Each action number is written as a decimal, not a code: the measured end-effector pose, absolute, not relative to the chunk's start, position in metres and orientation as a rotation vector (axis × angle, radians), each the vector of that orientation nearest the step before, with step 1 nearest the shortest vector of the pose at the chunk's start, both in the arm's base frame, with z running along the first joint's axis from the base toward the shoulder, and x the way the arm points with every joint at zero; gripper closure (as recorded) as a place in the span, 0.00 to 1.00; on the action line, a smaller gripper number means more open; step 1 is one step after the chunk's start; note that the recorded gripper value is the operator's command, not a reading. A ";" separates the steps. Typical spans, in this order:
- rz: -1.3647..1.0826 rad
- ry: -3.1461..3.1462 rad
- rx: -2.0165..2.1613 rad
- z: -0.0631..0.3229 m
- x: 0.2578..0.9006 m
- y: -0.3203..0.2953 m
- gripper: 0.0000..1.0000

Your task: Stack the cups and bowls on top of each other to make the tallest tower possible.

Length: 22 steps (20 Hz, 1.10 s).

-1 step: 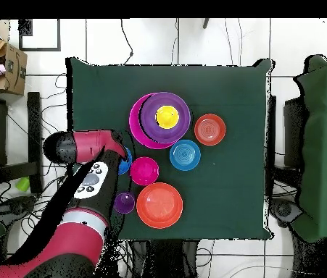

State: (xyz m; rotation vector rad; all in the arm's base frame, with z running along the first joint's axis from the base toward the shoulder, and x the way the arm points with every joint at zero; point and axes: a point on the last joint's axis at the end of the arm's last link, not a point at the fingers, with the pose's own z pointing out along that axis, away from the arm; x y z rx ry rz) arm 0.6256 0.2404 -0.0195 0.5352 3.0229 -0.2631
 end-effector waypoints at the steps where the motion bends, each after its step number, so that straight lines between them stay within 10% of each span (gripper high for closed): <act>1: -0.263 3.023 0.535 -0.019 0.625 0.241 0.00; 22: -0.263 3.037 0.603 0.007 0.605 0.228 0.00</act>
